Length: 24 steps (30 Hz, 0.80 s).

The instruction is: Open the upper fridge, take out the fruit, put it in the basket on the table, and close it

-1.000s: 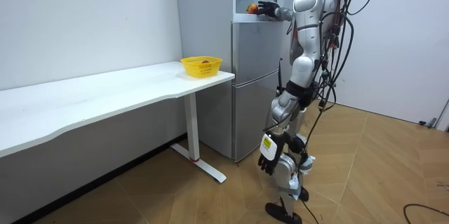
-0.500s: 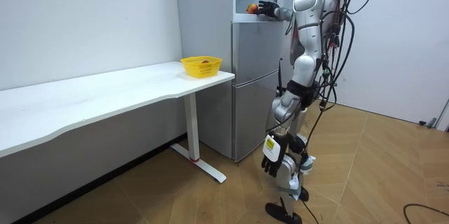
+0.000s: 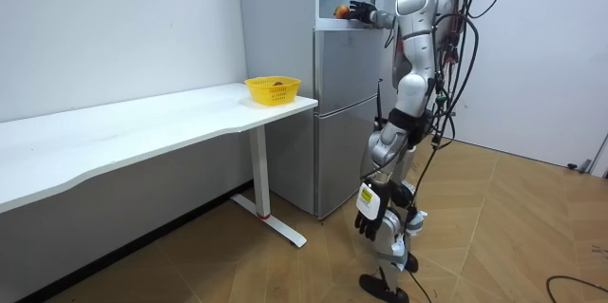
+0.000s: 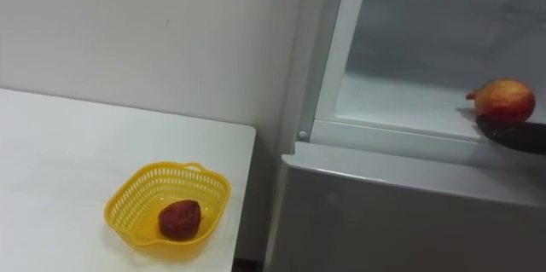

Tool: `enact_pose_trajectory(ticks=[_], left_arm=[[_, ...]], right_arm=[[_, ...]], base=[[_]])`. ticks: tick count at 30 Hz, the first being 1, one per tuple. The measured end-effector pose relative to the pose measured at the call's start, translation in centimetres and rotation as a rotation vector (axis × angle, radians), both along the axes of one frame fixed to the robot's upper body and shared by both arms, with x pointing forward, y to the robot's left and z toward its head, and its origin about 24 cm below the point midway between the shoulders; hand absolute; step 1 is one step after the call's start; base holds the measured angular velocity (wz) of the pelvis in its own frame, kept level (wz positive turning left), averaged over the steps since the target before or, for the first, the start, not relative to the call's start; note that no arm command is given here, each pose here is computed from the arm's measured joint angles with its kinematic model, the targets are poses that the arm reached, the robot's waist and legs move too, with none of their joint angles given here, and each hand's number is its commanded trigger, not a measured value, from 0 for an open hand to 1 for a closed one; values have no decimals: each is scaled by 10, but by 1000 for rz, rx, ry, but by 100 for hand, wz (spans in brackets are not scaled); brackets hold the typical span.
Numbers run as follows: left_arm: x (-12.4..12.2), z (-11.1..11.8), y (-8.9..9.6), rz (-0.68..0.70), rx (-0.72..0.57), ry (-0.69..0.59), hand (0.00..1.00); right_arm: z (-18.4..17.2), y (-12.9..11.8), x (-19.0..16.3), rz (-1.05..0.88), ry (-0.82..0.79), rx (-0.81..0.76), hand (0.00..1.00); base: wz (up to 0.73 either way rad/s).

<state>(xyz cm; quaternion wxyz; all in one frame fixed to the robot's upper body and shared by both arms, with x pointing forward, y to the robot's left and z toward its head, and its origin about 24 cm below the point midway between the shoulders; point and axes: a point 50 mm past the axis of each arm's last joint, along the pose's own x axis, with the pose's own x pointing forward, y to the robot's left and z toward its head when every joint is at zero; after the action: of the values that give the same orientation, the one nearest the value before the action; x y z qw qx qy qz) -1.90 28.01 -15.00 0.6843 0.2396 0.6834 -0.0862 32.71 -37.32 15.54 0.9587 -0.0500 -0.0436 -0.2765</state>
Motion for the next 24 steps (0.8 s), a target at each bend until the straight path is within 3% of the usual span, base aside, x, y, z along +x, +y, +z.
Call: enact_pose_trajectory(ticks=[24], left_arm=[[-2,0,2,10,15,29,0]], right_arm=[[5,0,3,49,-10,27,0]], base=[[1]])
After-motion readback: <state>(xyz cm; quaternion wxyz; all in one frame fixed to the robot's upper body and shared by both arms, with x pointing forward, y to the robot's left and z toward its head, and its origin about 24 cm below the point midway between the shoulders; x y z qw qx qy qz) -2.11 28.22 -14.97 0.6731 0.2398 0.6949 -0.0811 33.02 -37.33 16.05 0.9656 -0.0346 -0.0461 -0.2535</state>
